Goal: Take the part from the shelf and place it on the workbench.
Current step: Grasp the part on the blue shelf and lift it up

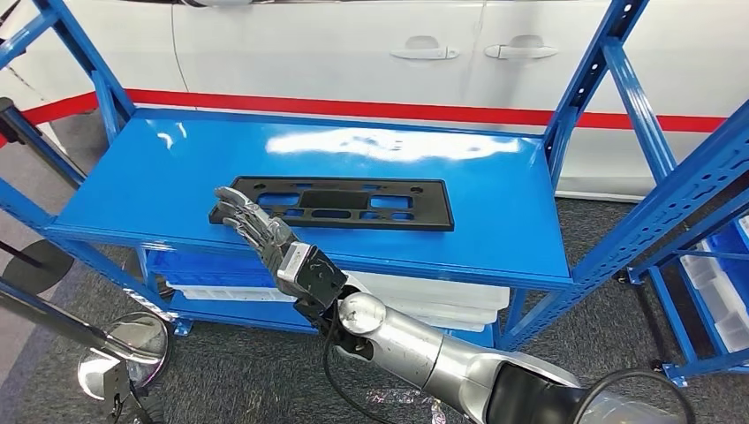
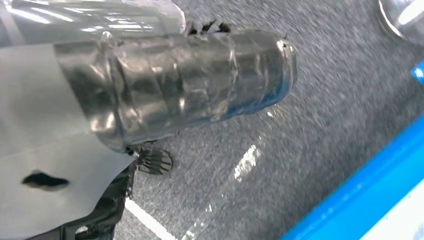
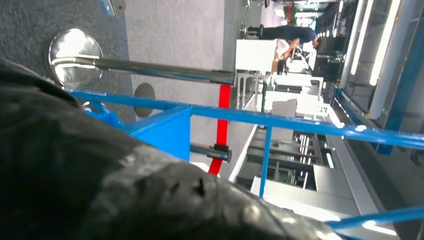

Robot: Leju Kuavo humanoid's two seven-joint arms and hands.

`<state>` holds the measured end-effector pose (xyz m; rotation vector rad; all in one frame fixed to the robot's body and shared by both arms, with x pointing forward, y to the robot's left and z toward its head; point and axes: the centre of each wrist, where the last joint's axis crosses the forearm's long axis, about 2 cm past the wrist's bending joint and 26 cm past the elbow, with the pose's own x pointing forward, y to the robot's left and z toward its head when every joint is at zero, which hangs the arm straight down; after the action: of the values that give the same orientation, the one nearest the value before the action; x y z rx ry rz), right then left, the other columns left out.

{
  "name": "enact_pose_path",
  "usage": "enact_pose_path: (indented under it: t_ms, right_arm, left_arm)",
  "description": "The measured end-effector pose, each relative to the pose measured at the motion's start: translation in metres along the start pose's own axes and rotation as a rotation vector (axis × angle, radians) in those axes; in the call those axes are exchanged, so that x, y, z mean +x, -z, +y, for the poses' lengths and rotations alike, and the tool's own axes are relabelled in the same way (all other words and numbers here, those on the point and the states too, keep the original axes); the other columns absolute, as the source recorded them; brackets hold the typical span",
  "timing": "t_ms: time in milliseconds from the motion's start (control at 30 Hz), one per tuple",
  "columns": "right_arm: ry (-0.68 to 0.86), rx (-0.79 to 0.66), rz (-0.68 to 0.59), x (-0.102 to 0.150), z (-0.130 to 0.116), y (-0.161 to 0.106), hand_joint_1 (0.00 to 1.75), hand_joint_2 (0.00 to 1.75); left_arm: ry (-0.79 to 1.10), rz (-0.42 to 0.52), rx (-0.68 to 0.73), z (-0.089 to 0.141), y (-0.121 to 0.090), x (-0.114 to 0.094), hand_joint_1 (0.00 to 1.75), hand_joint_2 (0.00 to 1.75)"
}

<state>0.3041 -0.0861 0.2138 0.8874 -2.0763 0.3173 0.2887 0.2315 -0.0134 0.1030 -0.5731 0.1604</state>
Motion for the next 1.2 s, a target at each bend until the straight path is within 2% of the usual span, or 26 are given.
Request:
enact_pose_path:
  t_ms: [467,933,1067,1200]
  right_arm:
    - [0.010,0.020,0.000,-0.004,-0.002,0.004,0.00,0.00]
    - [0.012,0.083,0.001,-0.007,0.009,0.016,0.00,0.00]
    - [-0.018,0.119,-0.003,-0.007,0.014,0.026,0.00,1.75]
    - [-0.183,0.163,0.006,-0.008,0.022,0.046,0.00,1.75]
  left_arm:
    - [0.017,0.042,-0.113,0.003,0.001,0.009,0.00,0.00]
    - [0.068,0.051,-0.118,0.005,0.002,0.011,0.00,0.00]
    - [0.075,0.049,-0.117,0.005,0.002,0.014,0.00,0.00]
    - [0.091,0.045,-0.124,-0.001,0.000,0.019,0.00,0.00]
